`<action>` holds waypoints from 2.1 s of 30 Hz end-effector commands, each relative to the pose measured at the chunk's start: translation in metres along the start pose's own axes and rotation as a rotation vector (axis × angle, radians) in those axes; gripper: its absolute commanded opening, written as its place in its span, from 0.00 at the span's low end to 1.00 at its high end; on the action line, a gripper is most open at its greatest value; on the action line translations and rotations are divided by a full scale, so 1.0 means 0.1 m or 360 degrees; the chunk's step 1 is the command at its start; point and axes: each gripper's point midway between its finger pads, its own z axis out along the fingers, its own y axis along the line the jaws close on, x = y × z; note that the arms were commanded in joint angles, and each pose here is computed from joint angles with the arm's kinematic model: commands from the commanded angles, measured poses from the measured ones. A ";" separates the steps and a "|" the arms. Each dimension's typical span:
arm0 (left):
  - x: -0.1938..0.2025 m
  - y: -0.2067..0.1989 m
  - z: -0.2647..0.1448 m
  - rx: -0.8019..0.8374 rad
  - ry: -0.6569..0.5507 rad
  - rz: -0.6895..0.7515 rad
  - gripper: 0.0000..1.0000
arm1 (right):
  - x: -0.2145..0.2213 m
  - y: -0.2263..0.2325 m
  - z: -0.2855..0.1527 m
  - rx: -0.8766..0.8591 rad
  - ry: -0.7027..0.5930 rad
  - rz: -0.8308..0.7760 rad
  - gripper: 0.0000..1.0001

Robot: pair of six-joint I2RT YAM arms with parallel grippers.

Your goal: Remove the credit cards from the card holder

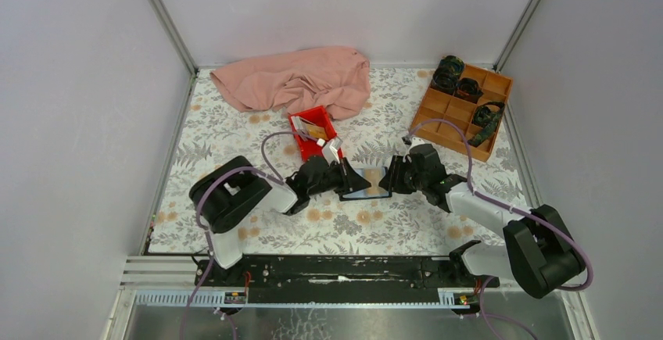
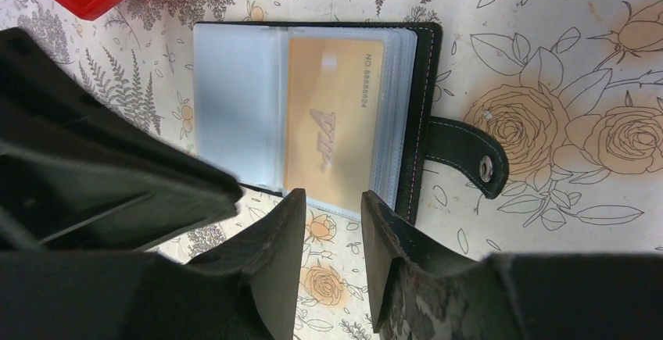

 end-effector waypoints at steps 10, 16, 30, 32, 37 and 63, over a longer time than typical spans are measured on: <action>0.02 0.79 0.10 -0.0132 0.0098 -0.0162 0.17 | -0.13 0.02 -0.05 -0.0011 -0.0099 -0.0011 0.40; 0.08 0.86 0.07 -0.0128 0.0097 -0.0211 0.16 | -0.12 0.01 -0.03 -0.0012 -0.0085 -0.0012 0.41; -0.09 0.38 -0.03 0.0093 0.0048 -0.0225 0.14 | -0.10 0.01 -0.02 -0.0014 -0.0079 -0.0011 0.41; -0.12 0.33 -0.01 0.0123 0.0044 -0.0228 0.15 | -0.11 0.02 -0.02 -0.0014 -0.0080 -0.0016 0.41; -0.13 0.31 0.04 0.0160 0.0047 -0.0251 0.15 | -0.12 0.01 -0.02 -0.0010 -0.0081 -0.0021 0.41; 0.07 0.82 0.22 -0.0032 0.0113 -0.0289 0.17 | -0.15 -0.03 -0.05 0.0016 -0.0090 -0.0033 0.41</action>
